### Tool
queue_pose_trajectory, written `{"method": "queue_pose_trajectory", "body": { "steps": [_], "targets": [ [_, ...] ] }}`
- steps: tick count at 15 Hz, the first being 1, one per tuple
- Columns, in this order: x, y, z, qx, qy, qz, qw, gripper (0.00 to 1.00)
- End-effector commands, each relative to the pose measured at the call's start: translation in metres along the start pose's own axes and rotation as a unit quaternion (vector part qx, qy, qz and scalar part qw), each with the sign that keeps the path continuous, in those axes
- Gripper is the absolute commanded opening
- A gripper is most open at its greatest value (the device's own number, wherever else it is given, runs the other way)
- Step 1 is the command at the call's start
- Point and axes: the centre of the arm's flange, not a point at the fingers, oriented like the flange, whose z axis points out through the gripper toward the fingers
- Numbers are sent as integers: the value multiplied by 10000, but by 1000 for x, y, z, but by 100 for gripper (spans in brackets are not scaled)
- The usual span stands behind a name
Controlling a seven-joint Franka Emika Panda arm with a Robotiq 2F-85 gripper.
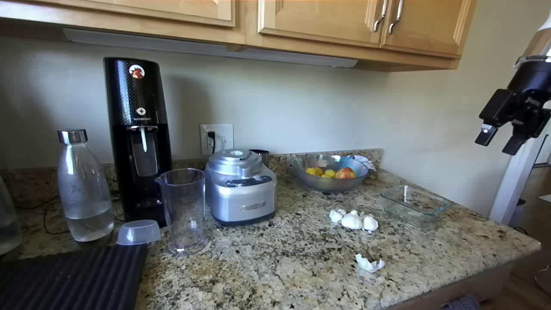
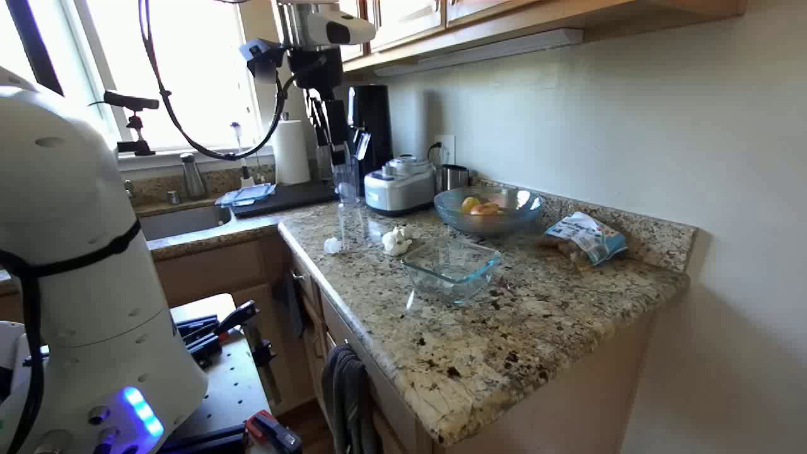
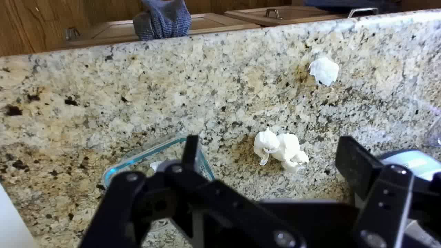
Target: Put the garlic in the glass dish
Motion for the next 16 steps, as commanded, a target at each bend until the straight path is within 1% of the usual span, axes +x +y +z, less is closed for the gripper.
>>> {"method": "queue_pose_trajectory", "body": {
  "steps": [1, 4, 9, 12, 14, 16],
  "targets": [
    [-2, 1, 4, -11, -54, 10, 10000, 100],
    [-3, 3, 12, -33, -146, 32, 9999, 100],
    [-3, 3, 12, -34, -151, 33, 9999, 100],
    [8, -6, 14, -97, -304, 54, 9995, 100],
    [20, -15, 19, -186, -402, -13, 9990, 100],
    [35, -25, 31, -313, -531, -186, 9979, 100]
  ]
}}
